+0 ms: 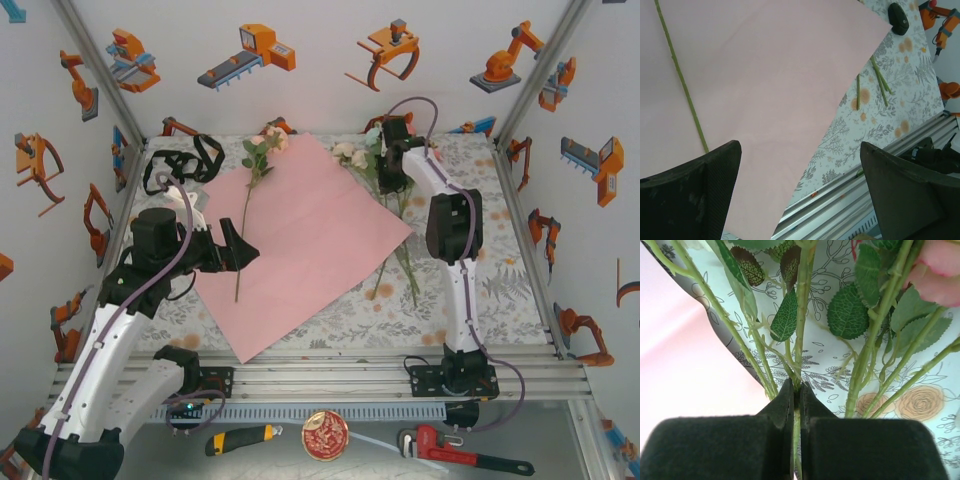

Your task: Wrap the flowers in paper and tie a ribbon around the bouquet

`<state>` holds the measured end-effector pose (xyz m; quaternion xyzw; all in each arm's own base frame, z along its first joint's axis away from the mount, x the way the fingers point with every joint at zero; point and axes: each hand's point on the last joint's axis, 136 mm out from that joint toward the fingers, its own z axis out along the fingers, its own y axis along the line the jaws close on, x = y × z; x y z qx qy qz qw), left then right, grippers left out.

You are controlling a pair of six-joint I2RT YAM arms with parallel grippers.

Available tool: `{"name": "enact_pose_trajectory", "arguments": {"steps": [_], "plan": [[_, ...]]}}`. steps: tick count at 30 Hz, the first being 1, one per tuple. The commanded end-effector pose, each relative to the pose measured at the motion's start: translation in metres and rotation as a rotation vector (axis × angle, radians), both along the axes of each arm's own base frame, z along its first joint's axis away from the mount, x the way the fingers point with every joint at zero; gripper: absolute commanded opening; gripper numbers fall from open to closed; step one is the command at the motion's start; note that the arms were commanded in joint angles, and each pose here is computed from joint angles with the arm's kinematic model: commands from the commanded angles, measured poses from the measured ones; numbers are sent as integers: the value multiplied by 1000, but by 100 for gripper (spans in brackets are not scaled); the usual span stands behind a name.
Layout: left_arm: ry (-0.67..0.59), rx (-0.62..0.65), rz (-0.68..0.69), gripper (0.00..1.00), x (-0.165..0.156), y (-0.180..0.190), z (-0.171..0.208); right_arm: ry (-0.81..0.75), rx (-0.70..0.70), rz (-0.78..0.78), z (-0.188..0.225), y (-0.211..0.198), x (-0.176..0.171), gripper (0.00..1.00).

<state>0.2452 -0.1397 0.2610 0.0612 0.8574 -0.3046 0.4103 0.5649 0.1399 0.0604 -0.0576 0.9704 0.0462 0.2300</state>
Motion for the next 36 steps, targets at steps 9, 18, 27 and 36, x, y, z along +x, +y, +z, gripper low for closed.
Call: {"name": "enact_pose_trajectory", "arguments": {"steps": [9,18,27,36], "plan": [[-72,34,106,98,18,15,9,-308,-146,73,127,-18,4,1],[-104,78,162,97,32,24,16,-448,276,-255,236,-9,-11,0],[-72,51,209,97,37,26,9,-405,693,-455,229,85,-14,0],[-81,49,246,97,28,36,11,-249,668,-415,145,210,-10,0]]}}
